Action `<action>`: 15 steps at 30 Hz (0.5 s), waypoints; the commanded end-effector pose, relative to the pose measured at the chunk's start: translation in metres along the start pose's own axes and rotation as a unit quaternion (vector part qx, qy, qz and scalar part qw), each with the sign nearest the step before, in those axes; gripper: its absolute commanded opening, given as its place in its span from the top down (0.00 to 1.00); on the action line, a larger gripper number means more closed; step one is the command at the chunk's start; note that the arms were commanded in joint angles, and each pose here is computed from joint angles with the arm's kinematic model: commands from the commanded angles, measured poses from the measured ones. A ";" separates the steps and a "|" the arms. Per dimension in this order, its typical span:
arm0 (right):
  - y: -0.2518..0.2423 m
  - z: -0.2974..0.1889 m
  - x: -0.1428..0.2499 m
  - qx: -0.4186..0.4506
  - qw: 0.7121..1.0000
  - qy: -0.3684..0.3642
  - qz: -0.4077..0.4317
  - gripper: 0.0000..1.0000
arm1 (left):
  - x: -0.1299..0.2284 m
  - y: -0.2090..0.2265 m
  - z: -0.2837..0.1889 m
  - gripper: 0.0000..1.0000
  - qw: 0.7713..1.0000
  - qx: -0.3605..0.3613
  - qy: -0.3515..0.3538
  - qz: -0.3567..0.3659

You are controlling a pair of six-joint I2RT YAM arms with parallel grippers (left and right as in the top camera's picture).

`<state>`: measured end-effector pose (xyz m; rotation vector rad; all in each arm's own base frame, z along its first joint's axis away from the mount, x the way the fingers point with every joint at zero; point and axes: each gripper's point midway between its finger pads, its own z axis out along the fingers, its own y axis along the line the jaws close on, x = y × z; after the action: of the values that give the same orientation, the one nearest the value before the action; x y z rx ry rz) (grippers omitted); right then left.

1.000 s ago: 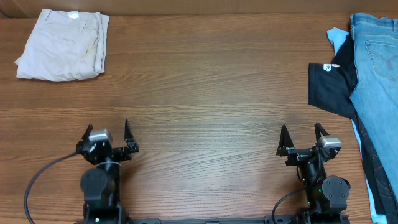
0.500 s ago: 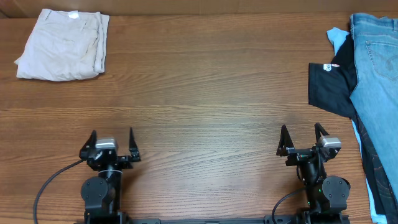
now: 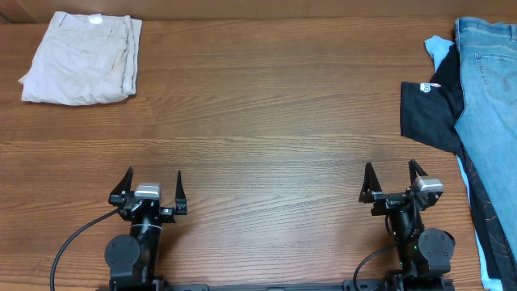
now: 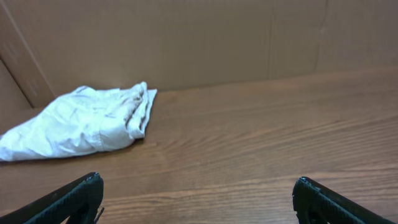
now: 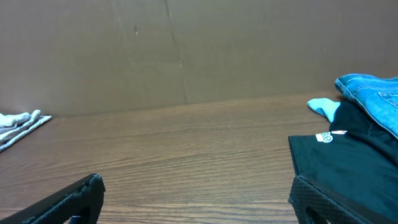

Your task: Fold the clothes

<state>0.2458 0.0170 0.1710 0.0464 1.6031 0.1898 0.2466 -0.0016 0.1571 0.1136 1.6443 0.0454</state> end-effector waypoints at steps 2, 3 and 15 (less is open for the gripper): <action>-0.002 0.000 0.000 0.005 1.000 -0.005 0.003 0.00 | -0.002 -0.002 -0.001 0.00 1.000 0.006 -0.007 -0.001; -0.002 0.000 0.000 0.005 1.000 -0.005 0.003 0.00 | -0.002 -0.002 -0.001 0.00 1.000 0.006 -0.007 -0.001; -0.002 0.000 0.000 0.005 1.000 -0.005 0.003 0.00 | -0.002 -0.002 -0.001 0.00 1.000 0.006 -0.006 -0.001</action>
<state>0.2458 0.0170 0.1710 0.0464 1.6031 0.1892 0.2464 -0.0016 0.1579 0.1134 1.6409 0.0461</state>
